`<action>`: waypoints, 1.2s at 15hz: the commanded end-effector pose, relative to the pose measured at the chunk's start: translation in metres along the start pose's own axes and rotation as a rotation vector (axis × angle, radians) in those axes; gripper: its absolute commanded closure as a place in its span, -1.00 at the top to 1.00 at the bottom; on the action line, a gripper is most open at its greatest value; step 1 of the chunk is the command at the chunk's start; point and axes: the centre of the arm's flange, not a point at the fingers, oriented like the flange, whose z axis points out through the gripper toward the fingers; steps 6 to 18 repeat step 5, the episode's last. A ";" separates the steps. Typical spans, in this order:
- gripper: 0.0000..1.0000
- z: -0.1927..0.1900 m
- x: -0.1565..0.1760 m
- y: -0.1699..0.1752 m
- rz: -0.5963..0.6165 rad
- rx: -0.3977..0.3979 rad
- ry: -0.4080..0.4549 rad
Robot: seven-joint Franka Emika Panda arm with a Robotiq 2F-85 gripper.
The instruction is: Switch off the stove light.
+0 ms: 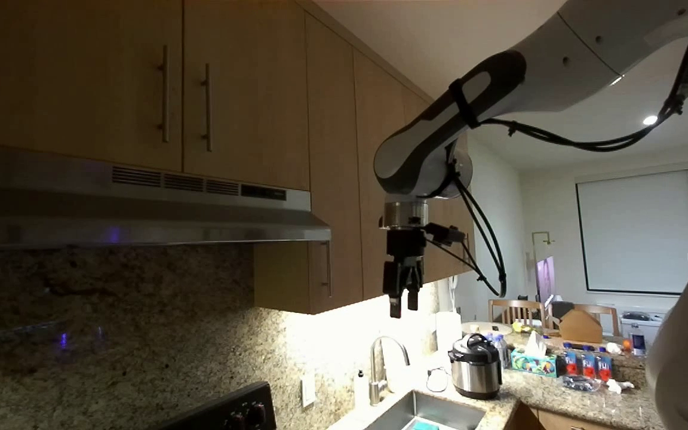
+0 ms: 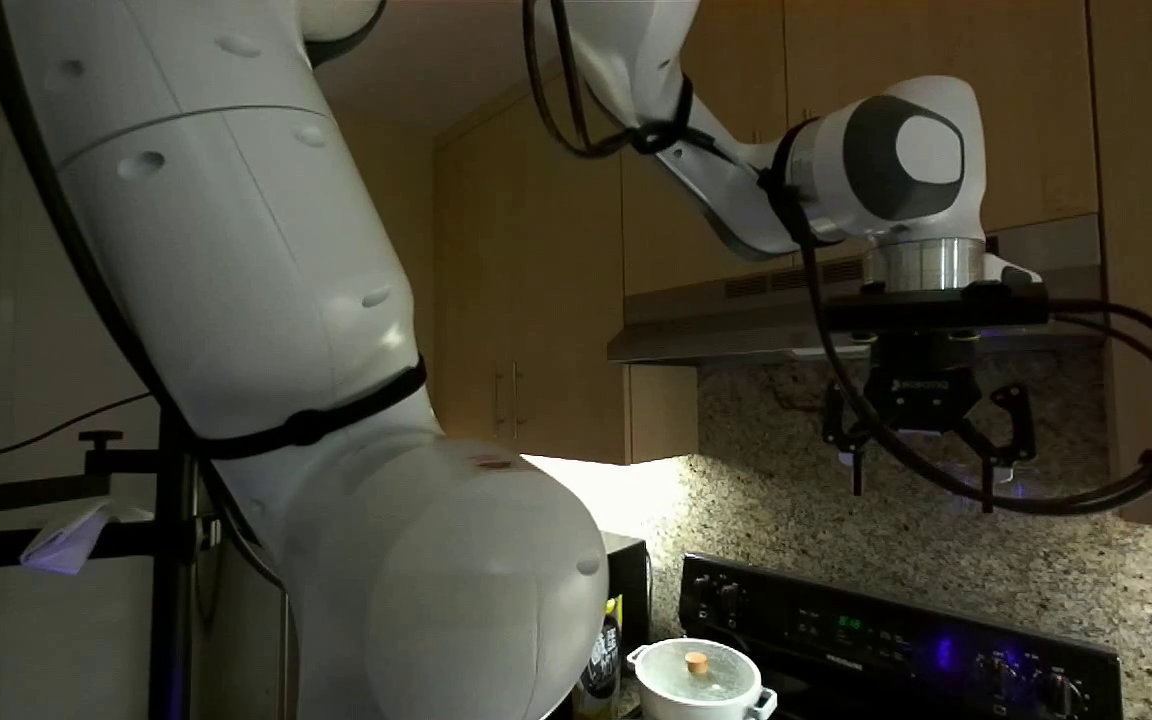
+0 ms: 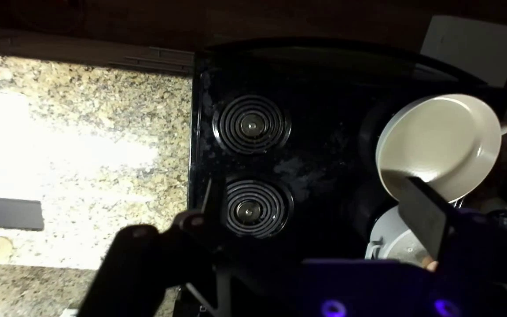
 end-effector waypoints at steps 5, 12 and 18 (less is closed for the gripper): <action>1.00 0.013 0.004 -0.003 -0.015 0.011 -0.037; 1.00 0.013 0.004 -0.003 -0.015 0.011 -0.037; 1.00 0.013 0.004 -0.003 -0.015 0.011 -0.037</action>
